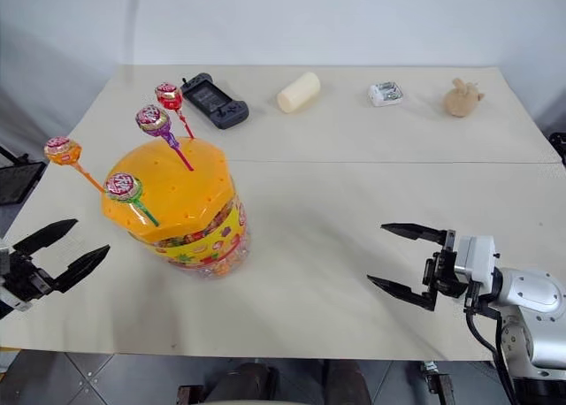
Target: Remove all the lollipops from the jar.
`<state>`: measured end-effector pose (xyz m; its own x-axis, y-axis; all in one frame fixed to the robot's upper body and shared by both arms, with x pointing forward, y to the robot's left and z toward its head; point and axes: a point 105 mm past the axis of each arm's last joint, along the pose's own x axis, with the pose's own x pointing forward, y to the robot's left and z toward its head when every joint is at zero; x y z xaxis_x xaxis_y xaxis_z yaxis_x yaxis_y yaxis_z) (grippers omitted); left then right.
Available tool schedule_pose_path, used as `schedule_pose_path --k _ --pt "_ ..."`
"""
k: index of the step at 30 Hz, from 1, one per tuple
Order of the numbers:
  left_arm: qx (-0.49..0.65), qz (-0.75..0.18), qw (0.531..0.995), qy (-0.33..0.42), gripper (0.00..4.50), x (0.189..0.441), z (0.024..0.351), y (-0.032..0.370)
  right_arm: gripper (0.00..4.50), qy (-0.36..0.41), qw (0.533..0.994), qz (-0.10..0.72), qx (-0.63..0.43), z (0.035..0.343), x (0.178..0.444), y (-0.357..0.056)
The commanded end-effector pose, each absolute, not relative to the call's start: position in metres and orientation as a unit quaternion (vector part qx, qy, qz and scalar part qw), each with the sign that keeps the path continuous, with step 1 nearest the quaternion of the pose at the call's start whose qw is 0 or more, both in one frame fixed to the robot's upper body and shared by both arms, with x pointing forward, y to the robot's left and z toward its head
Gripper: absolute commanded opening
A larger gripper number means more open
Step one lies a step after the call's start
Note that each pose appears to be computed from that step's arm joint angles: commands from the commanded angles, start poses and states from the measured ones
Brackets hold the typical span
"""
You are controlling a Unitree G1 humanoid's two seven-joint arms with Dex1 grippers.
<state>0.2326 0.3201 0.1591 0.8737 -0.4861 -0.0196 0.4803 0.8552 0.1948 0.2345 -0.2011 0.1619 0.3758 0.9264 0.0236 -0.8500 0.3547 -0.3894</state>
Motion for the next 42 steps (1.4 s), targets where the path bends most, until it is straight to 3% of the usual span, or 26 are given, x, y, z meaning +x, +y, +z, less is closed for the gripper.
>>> schedule_pose_path --k 1,6,13,15,20,30,42 --pt "0.095 -0.252 0.963 -0.026 4.35 0.233 0.174 0.318 4.49 -0.146 0.814 0.541 -0.152 0.176 0.235 -0.2" --pt "-0.035 -0.234 0.967 -0.091 4.35 0.224 0.193 0.345 4.49 -0.23 0.788 0.565 -0.083 0.219 0.235 -0.171" --pt "-0.077 -0.197 0.975 -0.071 4.35 0.203 0.166 0.376 4.49 -0.318 0.72 0.615 -0.051 0.269 0.215 -0.127" --pt "-0.087 -0.238 0.964 -0.082 4.35 0.203 0.178 0.362 4.49 -0.321 0.704 0.63 -0.062 0.273 0.21 -0.12" --pt "-0.074 -0.35 0.92 -0.159 4.35 0.197 0.244 0.305 4.49 -0.316 0.696 0.641 -0.077 0.276 0.202 -0.119" --pt "-0.043 -0.452 0.878 -0.154 4.35 0.215 0.281 0.263 4.49 -0.312 0.695 0.642 -0.083 0.276 0.21 -0.116" --pt "-0.048 -0.498 0.855 -0.132 0.9 0.228 0.275 0.253 4.5 -0.32 0.684 0.651 -0.082 0.28 0.211 -0.114"
